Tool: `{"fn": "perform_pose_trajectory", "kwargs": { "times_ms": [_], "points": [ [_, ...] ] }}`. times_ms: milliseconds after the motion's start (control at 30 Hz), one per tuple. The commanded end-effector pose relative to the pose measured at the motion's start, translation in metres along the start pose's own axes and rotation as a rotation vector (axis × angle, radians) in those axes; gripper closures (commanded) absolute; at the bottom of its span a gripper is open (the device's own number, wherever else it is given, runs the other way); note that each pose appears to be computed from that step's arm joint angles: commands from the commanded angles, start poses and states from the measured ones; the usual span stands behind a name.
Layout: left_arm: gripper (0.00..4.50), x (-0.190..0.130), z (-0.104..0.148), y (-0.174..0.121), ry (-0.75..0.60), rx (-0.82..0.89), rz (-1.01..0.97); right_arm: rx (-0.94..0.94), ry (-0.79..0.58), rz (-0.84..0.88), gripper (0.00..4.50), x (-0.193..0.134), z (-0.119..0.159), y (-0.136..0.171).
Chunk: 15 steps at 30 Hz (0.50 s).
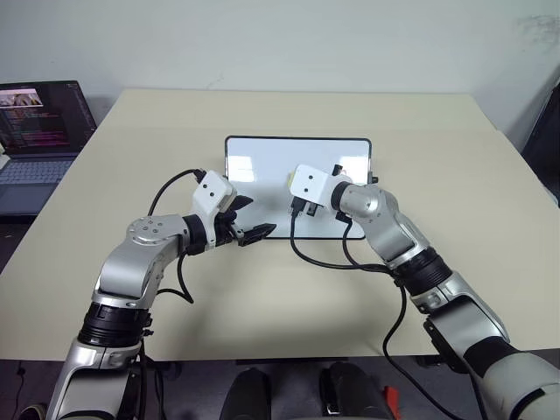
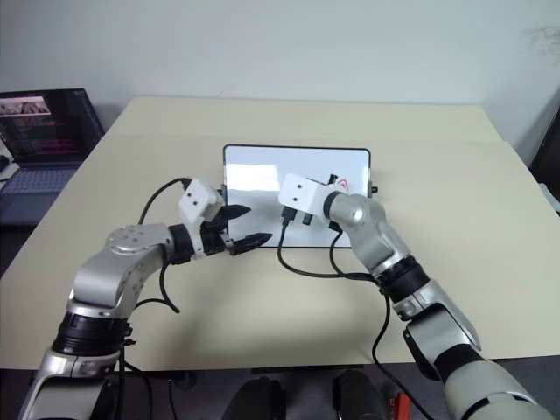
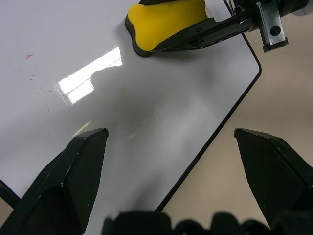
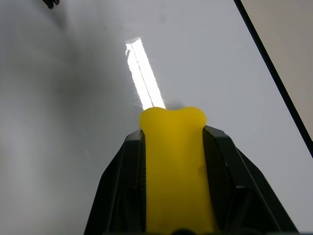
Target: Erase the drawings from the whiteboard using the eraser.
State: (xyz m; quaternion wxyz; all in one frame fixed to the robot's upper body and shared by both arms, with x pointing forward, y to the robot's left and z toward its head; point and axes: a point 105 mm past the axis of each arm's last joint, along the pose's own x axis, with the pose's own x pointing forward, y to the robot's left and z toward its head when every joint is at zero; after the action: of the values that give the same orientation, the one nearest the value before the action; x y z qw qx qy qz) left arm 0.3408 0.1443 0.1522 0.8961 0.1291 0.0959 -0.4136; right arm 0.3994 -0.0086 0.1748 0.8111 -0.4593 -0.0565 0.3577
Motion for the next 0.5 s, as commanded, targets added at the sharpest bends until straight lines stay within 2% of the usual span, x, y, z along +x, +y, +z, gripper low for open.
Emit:
{"fn": "perform_pose_trajectory", "kwargs": {
  "times_ms": [33, 133, 233, 333, 500],
  "points": [
    [0.0, -0.003, 0.012, 0.0, -0.039, 0.032, 0.008, -0.028, 0.046, 0.076, 3.24, -0.003, -0.011, 0.011],
    [0.0, -0.003, 0.012, 0.0, -0.038, 0.031, 0.008, -0.031, 0.06, 0.111, 3.24, -0.006, -0.016, 0.019],
    [0.0, -0.002, 0.014, 0.0, -0.045, 0.026, 0.005, -0.007, 0.033, 0.024, 3.24, -0.007, -0.011, 0.002],
    [0.0, -0.001, 0.016, 0.001, -0.052, 0.025, 0.0, 0.099, -0.024, -0.057, 3.24, -0.013, -0.002, -0.017],
    [0.0, 0.004, 0.022, -0.002, -0.079, 0.032, -0.027, 0.218, -0.153, -0.091, 3.24, -0.042, 0.021, -0.032]
  ]
}}
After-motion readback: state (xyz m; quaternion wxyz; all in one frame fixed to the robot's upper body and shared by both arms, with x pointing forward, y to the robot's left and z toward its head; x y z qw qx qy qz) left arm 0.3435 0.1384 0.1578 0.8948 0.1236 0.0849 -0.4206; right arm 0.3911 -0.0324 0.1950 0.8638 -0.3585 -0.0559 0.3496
